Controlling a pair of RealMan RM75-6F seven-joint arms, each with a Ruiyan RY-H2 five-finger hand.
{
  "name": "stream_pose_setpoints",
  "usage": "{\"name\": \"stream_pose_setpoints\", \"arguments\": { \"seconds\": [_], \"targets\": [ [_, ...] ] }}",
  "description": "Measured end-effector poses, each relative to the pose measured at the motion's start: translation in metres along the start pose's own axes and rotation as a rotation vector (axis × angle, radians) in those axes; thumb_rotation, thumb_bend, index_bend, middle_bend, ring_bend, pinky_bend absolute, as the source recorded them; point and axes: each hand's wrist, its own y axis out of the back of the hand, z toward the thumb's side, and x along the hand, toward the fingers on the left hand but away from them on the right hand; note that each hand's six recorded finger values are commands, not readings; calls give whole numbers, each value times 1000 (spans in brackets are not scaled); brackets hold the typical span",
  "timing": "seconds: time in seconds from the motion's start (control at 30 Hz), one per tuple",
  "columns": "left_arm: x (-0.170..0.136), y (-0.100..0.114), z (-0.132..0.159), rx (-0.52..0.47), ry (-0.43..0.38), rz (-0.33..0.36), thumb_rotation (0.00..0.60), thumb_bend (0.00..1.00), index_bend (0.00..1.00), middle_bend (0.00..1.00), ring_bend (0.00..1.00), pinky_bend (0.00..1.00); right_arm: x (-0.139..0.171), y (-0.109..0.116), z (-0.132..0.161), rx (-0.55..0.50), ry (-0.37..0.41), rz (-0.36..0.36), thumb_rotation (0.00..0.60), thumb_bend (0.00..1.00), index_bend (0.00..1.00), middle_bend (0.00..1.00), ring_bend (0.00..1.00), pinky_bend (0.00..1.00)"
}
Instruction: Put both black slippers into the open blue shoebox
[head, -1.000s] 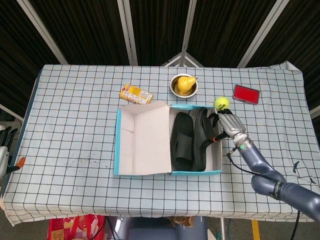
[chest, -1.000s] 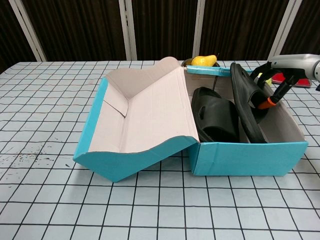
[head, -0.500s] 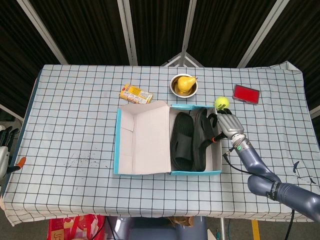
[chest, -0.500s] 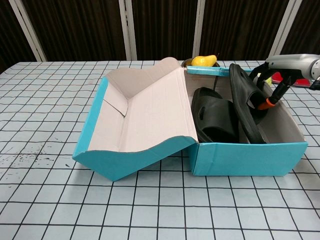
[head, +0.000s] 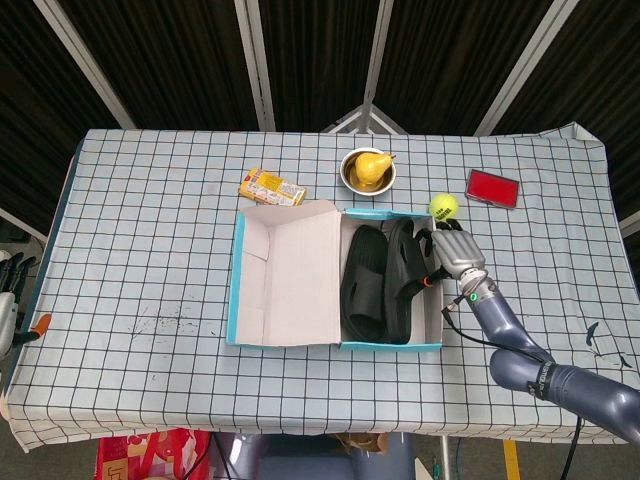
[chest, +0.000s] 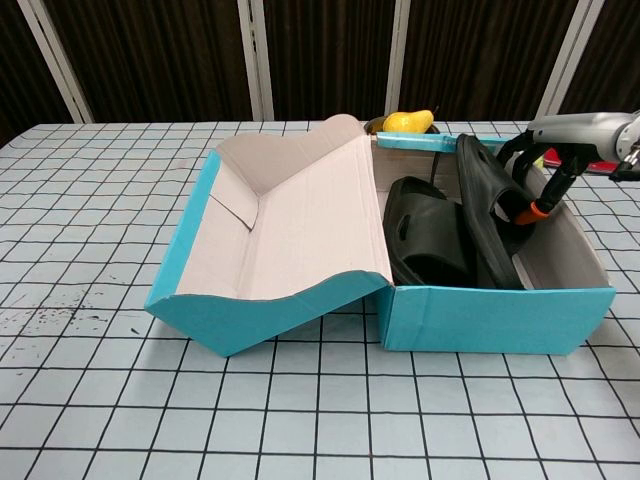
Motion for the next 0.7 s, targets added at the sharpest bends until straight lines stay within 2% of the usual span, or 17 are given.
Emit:
{"name": "stream_pose_setpoints", "arguments": {
  "seconds": [0.07, 0.17, 0.37, 0.7],
  "targets": [
    [0, 0, 0, 0, -1, -1, 600, 382, 35, 0, 0, 68, 1, 0, 0, -4, 2, 11, 600, 335, 388, 292, 83, 0],
    [0, 0, 1, 0, -4, 1, 600, 382, 35, 0, 0, 68, 4, 2, 0, -6, 8, 33, 600, 298, 309, 223, 65, 0],
    [0, 0, 2, -1, -5, 0, 600, 382, 35, 0, 0, 68, 8, 5, 6, -19, 27, 51, 600, 230, 221, 134, 30, 0],
    [0, 0, 1, -3, -5, 1, 600, 382, 35, 0, 0, 68, 11, 5, 7, 1, 36, 73, 600, 209, 151, 71, 0, 0]
  ]
}}
